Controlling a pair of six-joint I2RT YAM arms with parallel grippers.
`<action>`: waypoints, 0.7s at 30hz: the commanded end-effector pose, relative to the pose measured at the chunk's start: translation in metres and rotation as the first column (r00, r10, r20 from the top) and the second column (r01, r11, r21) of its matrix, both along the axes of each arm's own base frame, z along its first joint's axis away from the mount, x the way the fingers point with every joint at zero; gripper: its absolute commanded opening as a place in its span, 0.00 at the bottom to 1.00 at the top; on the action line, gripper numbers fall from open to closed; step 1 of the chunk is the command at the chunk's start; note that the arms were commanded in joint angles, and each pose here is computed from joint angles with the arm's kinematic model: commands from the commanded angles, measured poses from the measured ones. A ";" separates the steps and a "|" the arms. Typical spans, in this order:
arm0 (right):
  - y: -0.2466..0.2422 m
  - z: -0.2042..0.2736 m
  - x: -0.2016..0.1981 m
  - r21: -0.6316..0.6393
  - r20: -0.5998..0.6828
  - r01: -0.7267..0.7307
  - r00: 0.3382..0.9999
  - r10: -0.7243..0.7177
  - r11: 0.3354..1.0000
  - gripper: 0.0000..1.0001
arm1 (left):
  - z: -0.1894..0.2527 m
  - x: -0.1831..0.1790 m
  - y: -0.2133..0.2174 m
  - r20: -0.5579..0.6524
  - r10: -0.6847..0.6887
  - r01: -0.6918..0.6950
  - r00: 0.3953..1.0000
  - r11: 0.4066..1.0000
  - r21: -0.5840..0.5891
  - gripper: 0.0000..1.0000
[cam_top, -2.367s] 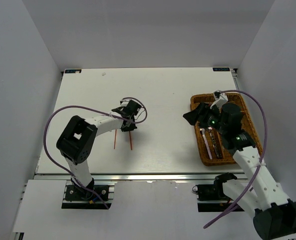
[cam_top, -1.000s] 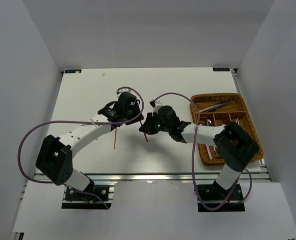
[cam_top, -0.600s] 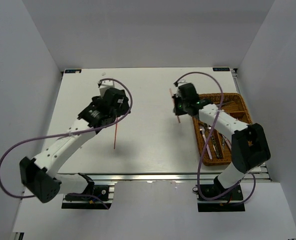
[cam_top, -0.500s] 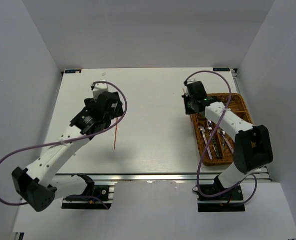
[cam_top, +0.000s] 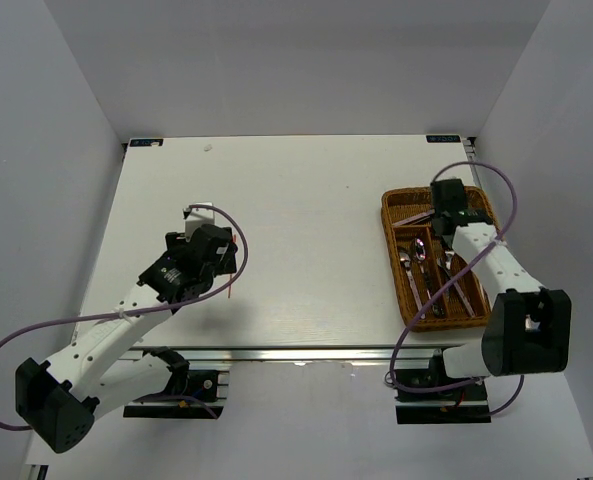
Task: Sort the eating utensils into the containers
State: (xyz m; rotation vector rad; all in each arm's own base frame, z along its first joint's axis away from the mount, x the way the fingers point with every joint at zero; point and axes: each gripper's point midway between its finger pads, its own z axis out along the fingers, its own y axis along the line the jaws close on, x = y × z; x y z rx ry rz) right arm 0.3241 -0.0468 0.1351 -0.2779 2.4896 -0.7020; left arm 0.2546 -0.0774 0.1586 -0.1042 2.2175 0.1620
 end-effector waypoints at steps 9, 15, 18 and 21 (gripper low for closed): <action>-0.085 -0.028 -0.057 -0.199 -0.034 0.099 0.994 -0.108 0.975 0.00 | 0.011 0.004 -0.002 0.054 0.009 -0.008 0.999 1.000 -0.025 0.98; -0.099 -0.035 -0.065 -0.248 -0.081 0.150 0.981 -0.175 0.957 0.04 | 0.016 -0.002 -0.006 0.091 0.003 -0.001 0.996 1.000 -0.021 0.98; -0.098 -0.032 -0.059 -0.229 -0.063 0.150 0.984 -0.168 0.962 0.16 | 0.016 -0.002 -0.007 0.093 0.001 0.001 0.996 1.000 -0.015 0.98; -0.098 -0.027 -0.055 -0.215 -0.033 0.167 0.983 -0.178 0.962 0.37 | 0.017 -0.003 -0.008 0.096 -0.002 0.004 0.995 1.000 -0.016 0.98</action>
